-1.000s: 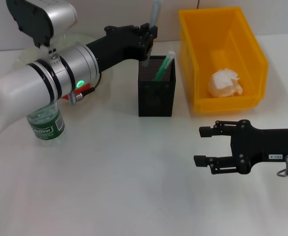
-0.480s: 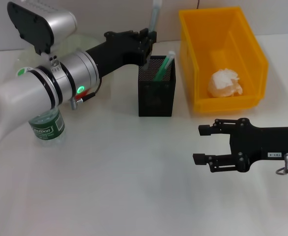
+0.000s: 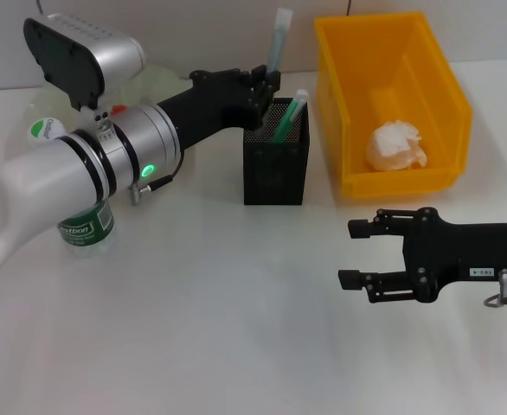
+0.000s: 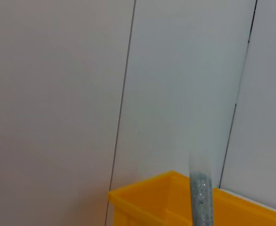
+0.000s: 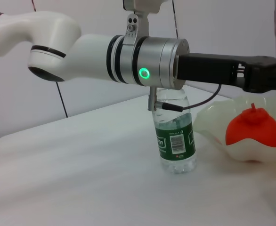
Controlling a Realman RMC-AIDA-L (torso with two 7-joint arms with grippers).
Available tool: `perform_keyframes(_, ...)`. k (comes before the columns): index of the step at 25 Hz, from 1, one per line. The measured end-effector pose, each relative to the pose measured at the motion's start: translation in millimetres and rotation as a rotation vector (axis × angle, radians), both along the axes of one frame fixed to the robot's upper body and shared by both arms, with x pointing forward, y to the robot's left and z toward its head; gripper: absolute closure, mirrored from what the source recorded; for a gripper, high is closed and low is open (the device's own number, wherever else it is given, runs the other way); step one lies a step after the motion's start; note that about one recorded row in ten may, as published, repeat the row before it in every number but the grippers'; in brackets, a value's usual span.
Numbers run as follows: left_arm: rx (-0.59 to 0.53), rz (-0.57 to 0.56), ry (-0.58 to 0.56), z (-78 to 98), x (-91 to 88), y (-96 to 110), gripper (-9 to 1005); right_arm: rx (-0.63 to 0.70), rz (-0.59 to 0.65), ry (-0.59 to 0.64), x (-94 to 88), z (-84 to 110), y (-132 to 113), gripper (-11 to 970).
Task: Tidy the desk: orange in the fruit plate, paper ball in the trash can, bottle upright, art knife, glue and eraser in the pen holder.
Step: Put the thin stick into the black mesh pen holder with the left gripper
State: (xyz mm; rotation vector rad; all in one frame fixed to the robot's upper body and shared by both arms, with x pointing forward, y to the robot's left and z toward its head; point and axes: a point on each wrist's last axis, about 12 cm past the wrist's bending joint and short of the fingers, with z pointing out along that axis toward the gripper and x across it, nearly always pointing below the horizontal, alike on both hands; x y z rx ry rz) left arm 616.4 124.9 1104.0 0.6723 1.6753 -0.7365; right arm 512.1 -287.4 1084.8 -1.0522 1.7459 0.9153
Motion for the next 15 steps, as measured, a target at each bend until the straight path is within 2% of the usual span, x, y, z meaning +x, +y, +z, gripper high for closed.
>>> perform_keyframes(15,0.026,-0.002,0.019,-9.0,-2.2,-0.1,863,0.013,0.024,0.004,6.3,0.7,9.7,193)
